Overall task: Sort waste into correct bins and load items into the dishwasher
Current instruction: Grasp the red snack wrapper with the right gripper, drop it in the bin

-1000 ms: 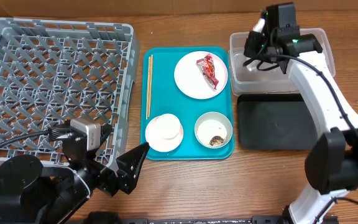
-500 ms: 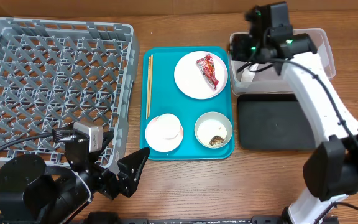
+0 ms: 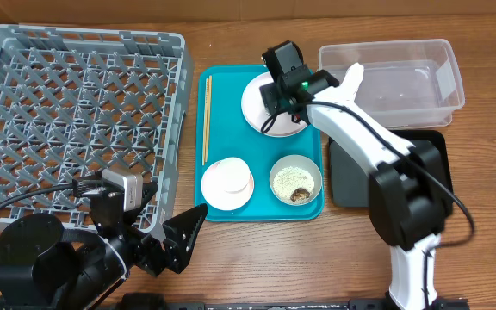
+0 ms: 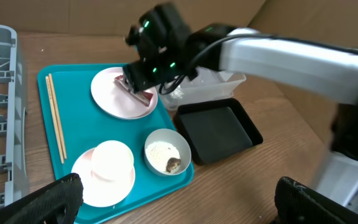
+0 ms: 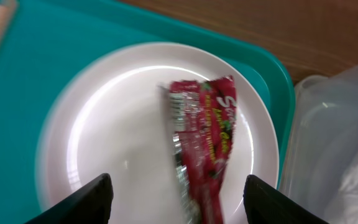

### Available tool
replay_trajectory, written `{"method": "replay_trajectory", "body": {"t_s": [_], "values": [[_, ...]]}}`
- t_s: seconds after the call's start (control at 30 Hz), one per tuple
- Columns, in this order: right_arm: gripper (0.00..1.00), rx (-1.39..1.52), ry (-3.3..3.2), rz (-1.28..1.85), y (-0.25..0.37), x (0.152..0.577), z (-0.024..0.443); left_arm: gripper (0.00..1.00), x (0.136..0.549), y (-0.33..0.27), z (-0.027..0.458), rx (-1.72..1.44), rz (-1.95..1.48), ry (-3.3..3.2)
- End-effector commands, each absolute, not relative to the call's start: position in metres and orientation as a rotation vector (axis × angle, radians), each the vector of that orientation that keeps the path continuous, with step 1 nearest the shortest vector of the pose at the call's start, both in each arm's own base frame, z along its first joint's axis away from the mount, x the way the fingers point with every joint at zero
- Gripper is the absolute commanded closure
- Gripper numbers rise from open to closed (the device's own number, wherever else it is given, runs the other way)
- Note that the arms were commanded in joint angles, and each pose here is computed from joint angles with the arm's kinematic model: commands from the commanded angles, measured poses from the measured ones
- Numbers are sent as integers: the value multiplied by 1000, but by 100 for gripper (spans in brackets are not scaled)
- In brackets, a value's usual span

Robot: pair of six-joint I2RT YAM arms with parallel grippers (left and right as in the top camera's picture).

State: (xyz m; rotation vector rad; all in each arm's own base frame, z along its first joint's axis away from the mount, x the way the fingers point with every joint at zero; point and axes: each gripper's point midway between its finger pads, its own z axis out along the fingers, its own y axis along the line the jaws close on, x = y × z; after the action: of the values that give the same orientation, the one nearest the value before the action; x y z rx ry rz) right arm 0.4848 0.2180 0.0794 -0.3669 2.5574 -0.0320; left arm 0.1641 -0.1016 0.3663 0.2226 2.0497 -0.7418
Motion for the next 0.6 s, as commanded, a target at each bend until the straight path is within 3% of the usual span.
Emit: {"method": "replay_trajectory", "body": {"t_s": [0.0,0.1,0.2,0.27,0.4,0.57], "values": [[32,-325,2612,-117,192,494,45,0,165,-99,368,231,-717,2040],[36,-351,2677,-88,195,486,18,0,165,-99,367,231,-717,2040],[72,-360,2708,-110,192,480,9,0,165,-99,367,231,-717,2040],[83,-368,2704,-106,195,479,15,0,165,-99,367,231,-717,2040],[96,-367,2665,-84,201,481,46,0,165,-99,367,231,-717,2040],[96,-249,2553,4,200,486,131,0,165,-99,367,231,-717,2040]]}}
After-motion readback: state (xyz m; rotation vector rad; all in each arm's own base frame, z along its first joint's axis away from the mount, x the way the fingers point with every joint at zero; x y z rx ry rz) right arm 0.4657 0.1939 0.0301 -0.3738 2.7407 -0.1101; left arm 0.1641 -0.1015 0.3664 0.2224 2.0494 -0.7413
